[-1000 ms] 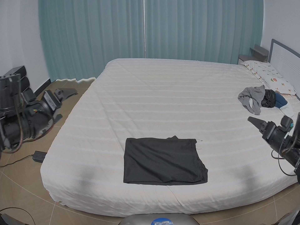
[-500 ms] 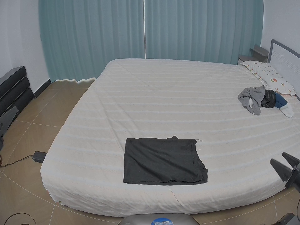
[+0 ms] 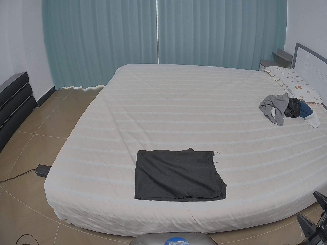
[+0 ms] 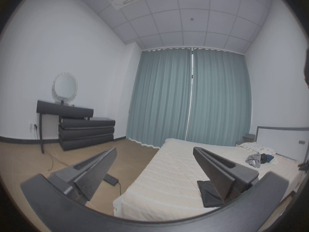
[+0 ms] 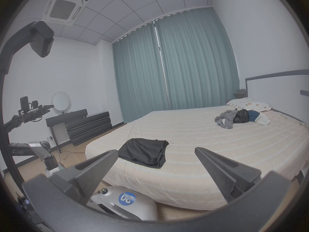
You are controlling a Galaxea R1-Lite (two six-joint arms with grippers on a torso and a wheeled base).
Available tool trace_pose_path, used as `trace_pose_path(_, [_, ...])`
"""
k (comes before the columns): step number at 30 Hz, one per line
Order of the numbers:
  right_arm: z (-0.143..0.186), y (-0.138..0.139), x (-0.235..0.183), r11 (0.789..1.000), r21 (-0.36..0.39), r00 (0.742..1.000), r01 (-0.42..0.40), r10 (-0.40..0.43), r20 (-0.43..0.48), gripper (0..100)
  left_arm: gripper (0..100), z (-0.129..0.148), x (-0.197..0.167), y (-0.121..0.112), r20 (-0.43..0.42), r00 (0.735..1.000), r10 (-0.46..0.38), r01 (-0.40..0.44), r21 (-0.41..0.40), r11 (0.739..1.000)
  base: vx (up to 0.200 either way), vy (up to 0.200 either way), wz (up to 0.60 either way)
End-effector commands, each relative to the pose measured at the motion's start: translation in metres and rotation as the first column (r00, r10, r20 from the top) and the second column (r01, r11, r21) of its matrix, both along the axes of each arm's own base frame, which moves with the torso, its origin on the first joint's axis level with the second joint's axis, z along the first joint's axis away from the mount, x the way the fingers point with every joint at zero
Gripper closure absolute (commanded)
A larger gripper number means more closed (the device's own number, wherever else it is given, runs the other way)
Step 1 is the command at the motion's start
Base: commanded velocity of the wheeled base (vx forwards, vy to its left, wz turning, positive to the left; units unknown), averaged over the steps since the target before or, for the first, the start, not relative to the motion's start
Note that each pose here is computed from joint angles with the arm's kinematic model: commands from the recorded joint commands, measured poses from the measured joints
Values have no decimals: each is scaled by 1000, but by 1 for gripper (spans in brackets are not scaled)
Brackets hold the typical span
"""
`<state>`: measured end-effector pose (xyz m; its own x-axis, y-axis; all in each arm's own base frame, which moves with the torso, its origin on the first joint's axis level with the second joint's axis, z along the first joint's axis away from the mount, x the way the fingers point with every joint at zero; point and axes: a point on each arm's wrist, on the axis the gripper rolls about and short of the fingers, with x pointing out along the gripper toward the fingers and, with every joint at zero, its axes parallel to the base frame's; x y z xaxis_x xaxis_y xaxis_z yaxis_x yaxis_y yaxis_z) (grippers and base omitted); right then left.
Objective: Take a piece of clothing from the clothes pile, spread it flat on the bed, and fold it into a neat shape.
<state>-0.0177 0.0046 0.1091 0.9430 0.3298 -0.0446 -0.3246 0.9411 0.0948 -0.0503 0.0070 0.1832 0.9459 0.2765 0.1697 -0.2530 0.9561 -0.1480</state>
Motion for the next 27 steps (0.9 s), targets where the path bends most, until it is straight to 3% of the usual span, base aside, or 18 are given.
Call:
trace_pose_path(1, [-5, 1, -8, 998, -9, 997, 60, -59, 47, 0, 0, -21, -17, -1, 76, 997, -6, 2, 43, 999, 0, 0, 0])
trace_pose_path(2, [-6, 2, -12, 996, -10, 995, 91, -90, 49, 0, 0, -26, -14, -2, 61, 998, -10, 7, 39, 999, 0, 0, 0])
trace_pose_path(6, [-14, 2, -15, 997, -15, 996, 75, -74, 56, 0, 0, -37, -6, -2, 30, 999, -30, 29, 45, 999, 0, 0, 0])
trace_pose_path(8, [-19, 2, -13, 997, -32, 996, 75, -73, 47, 0, 0, -40, -3, -2, 39, 999, -32, 30, 46, 999, 0, 0, 0])
trace_pose_path(12, [-26, 1, -6, 991, -91, 987, 97, -84, 138, 0, 0, -56, 12, -2, 128, 991, -30, 21, 74, 997, 0, 0, 0])
trace_pose_path(17, [-25, 0, -6, 984, -110, 977, 143, -123, 172, 0, 0, -73, 21, -2, 128, 992, -14, -5, 153, 988, 0, 0, 0])
trace_pose_path(21, [-26, -1, -5, 975, -109, 971, 192, -173, 163, 0, 0, -78, 23, -3, 76, 995, -57, 43, 182, 982, 0, 0, 0])
trace_pose_path(27, [-26, -1, -5, 971, -109, 968, 211, -192, 162, 0, 0, -101, 27, -4, -155, 982, -109, 134, 157, 978, 0, 0, 0])
